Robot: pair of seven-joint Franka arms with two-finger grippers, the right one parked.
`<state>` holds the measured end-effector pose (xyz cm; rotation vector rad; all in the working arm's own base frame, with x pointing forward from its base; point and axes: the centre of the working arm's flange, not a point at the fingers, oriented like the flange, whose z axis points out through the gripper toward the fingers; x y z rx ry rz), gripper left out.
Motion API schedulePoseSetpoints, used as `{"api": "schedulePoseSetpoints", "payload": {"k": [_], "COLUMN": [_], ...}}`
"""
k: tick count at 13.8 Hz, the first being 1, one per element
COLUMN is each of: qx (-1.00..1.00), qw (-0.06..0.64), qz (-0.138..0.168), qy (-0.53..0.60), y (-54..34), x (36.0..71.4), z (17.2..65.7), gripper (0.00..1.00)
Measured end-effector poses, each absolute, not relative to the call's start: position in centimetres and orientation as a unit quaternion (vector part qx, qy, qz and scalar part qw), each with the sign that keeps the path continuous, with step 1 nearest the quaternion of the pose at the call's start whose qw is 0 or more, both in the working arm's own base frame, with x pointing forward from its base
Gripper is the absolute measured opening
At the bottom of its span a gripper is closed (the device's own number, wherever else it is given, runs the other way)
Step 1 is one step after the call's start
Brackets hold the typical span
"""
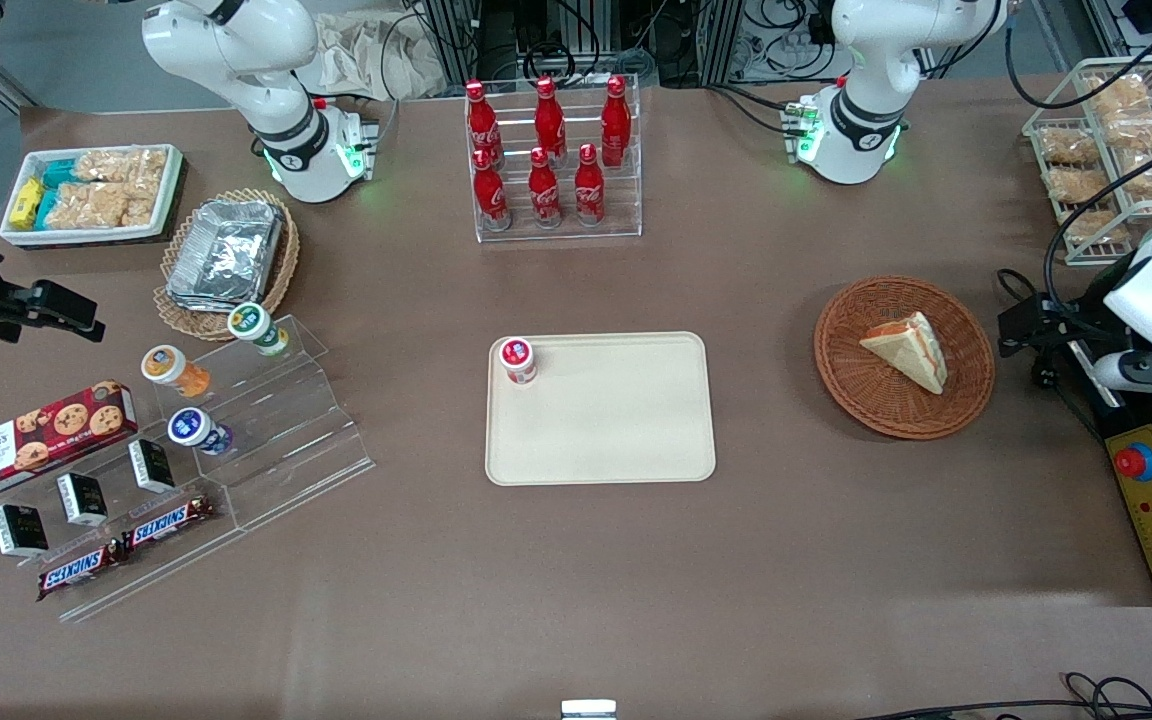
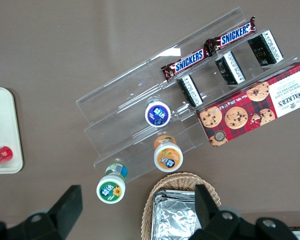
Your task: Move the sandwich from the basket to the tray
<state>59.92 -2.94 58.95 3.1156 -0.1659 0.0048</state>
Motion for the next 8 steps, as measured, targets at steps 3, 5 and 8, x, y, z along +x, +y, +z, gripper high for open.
{"api": "schedulePoseSetpoints", "payload": {"k": [3,5,8], "qx": [0.998,0.998,0.998], "qw": [0.008,0.008,0.008], "qz": [0.001,0.001,0.001], "qy": [-0.054,-0.055,-0.056], "y": [-2.96,-2.98,-2.99], "x": [59.93,59.93,59.94], "z": [58.90,58.90,58.89], "gripper": [1.00,1.00,1.00]}}
